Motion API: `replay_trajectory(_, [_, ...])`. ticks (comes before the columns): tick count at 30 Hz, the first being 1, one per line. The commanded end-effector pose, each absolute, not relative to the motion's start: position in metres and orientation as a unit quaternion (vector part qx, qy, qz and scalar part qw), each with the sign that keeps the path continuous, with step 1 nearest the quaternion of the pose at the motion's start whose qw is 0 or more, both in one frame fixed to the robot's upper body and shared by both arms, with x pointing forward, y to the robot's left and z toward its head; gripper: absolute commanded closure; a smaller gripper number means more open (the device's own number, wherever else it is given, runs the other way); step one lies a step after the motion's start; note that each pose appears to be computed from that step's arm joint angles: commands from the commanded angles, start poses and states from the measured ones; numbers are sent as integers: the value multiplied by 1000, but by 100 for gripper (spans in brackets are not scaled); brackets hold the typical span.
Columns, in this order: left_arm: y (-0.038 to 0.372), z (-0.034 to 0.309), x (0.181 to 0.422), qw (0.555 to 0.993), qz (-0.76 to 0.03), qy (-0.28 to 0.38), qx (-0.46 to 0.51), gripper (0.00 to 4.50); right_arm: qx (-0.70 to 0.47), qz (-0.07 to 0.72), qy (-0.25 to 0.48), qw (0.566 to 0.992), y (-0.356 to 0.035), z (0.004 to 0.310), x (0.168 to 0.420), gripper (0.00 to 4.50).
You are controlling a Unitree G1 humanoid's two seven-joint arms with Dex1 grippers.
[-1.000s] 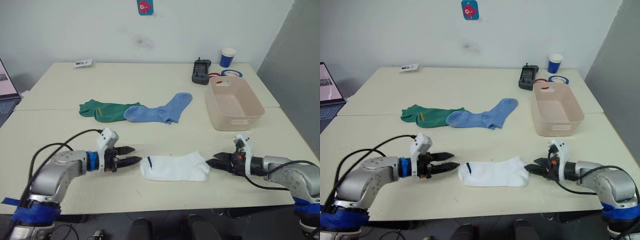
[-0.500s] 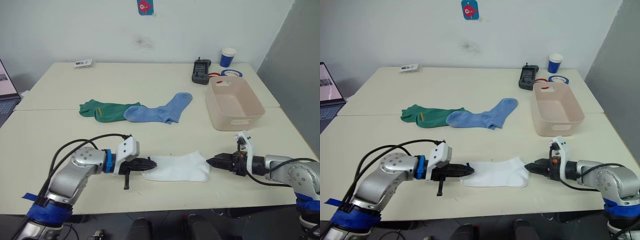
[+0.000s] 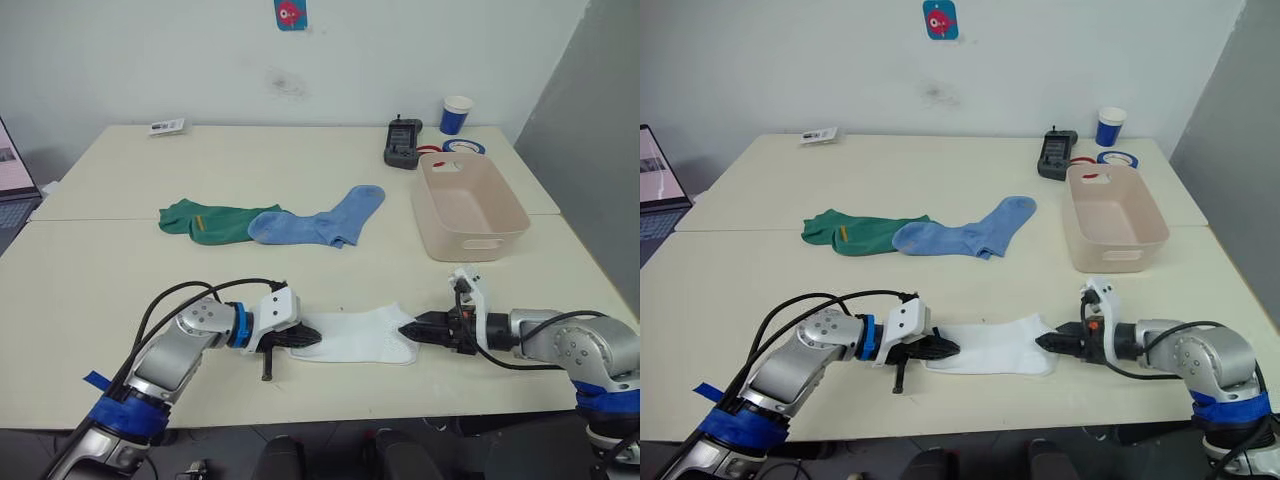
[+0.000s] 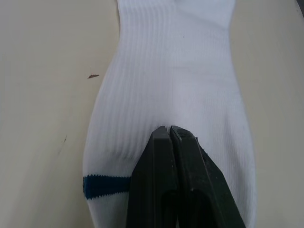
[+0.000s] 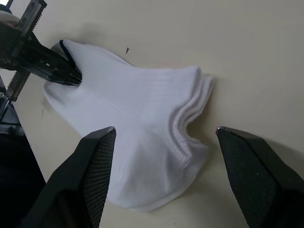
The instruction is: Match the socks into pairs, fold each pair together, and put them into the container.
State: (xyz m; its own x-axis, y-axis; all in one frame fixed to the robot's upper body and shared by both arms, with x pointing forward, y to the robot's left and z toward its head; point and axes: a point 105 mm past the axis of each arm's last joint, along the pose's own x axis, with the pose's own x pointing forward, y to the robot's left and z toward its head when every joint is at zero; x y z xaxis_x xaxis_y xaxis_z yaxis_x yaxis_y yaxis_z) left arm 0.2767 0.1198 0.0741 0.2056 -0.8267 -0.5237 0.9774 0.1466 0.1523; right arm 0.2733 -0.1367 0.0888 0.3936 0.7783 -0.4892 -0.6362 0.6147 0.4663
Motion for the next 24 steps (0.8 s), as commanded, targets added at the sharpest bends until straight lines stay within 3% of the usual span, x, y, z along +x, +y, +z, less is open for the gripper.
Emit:
replay_trajectory(1, [118,63,273,735,-611,177,235,445,99,444,342,822,-134,94,272,89])
replay_trajectory(3, [118,63,271,736,-612,179,230,445,102,444,342,822,-134,94,272,89])
replay_trajectory(6, [117,63,269,736,-612,179,228,450,103,439,338,826,-134,95,276,143])
replay_trajectory(14, [118,62,267,739,-609,183,223,450,120,430,339,828,-138,96,280,427])
replay_trajectory(15, [118,63,268,740,-608,184,221,450,123,434,337,826,-137,98,280,445])
replay_trajectory(24, [114,79,274,747,-611,170,198,450,145,456,329,814,-137,120,275,445])
